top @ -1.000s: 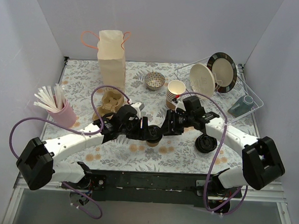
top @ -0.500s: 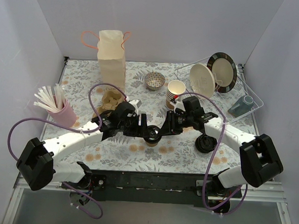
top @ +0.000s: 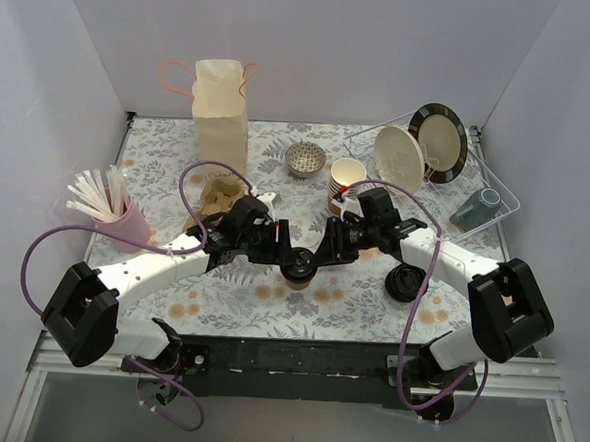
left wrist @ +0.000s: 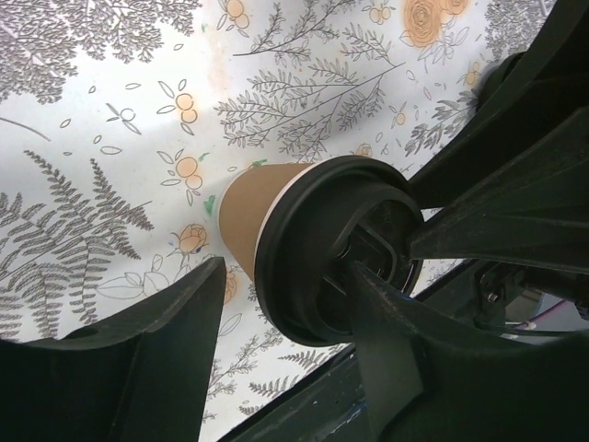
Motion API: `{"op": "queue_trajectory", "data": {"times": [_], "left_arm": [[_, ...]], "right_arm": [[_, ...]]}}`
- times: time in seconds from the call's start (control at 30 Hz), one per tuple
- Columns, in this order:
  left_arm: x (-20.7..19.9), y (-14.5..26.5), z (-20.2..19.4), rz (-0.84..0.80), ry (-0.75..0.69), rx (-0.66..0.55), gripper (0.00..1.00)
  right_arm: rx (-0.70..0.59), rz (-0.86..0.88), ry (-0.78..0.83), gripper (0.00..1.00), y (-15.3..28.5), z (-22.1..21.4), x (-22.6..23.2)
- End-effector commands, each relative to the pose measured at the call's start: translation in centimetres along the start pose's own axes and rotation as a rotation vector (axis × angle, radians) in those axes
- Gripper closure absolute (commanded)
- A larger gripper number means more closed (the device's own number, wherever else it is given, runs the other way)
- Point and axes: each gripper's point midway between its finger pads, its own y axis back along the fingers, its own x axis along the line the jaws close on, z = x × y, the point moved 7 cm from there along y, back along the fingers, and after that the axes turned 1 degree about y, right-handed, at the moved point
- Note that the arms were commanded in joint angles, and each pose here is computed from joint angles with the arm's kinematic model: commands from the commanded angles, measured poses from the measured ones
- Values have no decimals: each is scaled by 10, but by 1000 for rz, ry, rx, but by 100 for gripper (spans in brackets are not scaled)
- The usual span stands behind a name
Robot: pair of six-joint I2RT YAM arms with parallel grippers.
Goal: Pack the takeout coffee
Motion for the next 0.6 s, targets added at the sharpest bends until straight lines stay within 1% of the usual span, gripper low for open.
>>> {"op": "queue_trajectory", "data": {"times": [0.0, 0.1, 0.2, 0.3, 0.33, 0.4, 0.53, 0.57], "left_arm": [[16, -7, -13, 42, 3, 24, 48], [29, -13, -28, 90, 30, 68, 53], [36, -16, -38, 112, 59, 102, 56], [42, -17, -49, 132, 103, 128, 56], [48, -17, -58, 146, 117, 146, 56], [48, -17, -63, 131, 145, 150, 56], [41, -13, -53, 111, 135, 125, 51], [34, -11, -42, 105, 124, 99, 50]], "right_arm": [[39, -113, 10, 67, -7, -12, -25], [44, -121, 9, 68, -9, -19, -33], [44, -137, 10, 69, -11, -27, -42], [55, -151, -2, 70, -12, -38, -51], [51, -152, -4, 70, -13, -39, -52], [56, -155, -8, 70, -14, -43, -55], [49, -156, 8, 70, -12, -36, -50], [46, -158, 14, 70, -11, -32, -48]]}}
